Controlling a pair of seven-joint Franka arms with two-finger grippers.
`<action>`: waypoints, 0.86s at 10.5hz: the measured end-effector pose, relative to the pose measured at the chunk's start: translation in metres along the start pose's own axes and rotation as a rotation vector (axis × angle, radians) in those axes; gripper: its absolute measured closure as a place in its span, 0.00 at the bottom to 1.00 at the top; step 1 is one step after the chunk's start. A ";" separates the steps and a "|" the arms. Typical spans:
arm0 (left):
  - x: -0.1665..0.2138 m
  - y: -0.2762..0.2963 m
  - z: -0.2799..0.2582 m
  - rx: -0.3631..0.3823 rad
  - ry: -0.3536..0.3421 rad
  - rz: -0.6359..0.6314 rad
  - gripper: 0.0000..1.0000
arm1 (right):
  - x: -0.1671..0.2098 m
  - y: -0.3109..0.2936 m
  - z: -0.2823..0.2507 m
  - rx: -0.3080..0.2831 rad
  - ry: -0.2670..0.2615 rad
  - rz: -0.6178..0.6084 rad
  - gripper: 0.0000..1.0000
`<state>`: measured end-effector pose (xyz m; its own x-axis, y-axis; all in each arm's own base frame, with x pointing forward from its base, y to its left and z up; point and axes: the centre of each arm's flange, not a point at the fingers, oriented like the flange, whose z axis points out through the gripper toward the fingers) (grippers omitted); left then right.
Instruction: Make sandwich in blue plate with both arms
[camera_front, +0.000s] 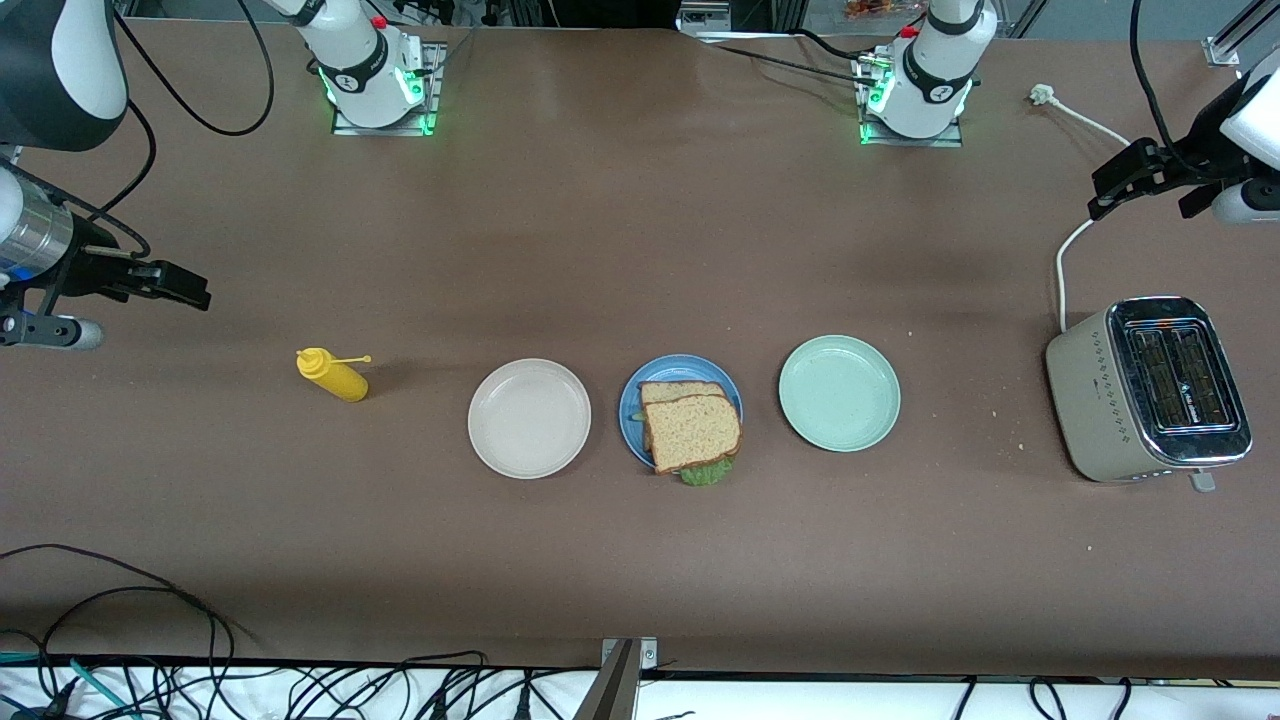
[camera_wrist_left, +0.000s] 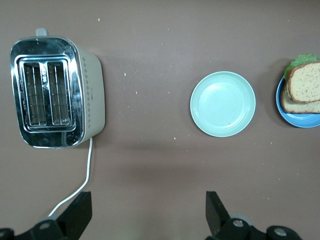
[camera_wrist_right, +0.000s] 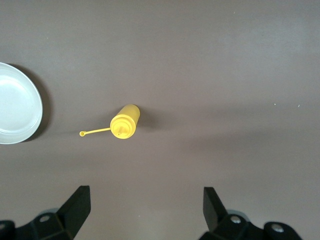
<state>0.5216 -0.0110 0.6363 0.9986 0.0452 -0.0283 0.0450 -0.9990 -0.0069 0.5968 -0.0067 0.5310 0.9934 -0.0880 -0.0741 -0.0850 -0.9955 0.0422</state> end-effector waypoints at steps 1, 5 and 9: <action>0.005 0.001 -0.004 0.000 0.011 0.002 0.00 | 0.000 0.000 0.000 0.000 0.000 0.000 0.00; 0.023 0.009 -0.012 -0.001 0.034 0.008 0.00 | 0.000 0.001 0.000 0.000 0.000 0.001 0.00; 0.032 0.014 -0.006 -0.001 0.026 -0.054 0.00 | 0.000 0.001 0.000 0.000 0.000 0.001 0.00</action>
